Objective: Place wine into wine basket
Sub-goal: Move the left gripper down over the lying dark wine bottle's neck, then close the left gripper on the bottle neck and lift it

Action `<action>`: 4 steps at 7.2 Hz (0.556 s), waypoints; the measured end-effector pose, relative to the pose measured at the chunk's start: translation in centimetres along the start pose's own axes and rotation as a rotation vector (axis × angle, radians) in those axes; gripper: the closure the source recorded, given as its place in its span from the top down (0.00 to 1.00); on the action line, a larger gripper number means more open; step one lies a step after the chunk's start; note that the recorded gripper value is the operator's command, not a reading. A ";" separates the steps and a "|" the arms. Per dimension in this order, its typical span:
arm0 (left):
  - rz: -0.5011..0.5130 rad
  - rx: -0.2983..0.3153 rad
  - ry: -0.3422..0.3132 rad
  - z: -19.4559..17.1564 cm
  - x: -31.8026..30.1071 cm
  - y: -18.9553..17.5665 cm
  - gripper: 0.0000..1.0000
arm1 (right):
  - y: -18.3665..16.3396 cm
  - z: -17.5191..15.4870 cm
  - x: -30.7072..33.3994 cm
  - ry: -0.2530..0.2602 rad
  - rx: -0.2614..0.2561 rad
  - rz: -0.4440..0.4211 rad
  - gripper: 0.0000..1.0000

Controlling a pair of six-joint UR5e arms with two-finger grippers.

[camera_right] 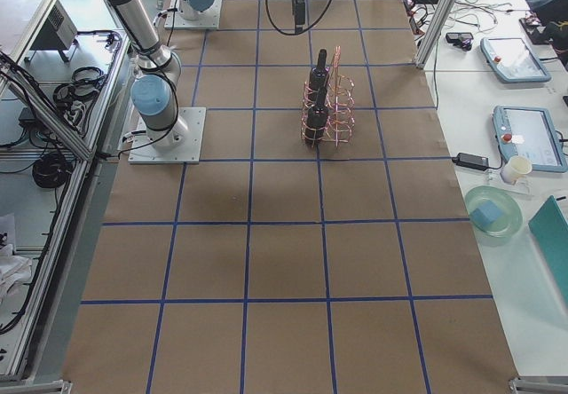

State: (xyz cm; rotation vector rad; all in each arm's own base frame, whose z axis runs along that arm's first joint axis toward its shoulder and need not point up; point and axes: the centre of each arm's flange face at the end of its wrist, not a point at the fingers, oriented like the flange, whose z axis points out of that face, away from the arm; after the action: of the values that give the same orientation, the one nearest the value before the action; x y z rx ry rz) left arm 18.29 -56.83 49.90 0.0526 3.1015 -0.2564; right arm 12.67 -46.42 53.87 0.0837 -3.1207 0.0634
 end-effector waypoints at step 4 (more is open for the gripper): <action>-0.072 -0.034 0.001 5.9 -8.3 -2.4 1.00 | 0.0 0.1 -0.1 -0.013 -0.002 0.001 0.89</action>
State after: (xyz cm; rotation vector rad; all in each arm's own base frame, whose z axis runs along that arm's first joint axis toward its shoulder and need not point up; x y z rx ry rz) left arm 26.60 -60.46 44.78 -0.0596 3.1114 -0.2058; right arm 12.81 -46.46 53.79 0.0836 -3.1339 0.0599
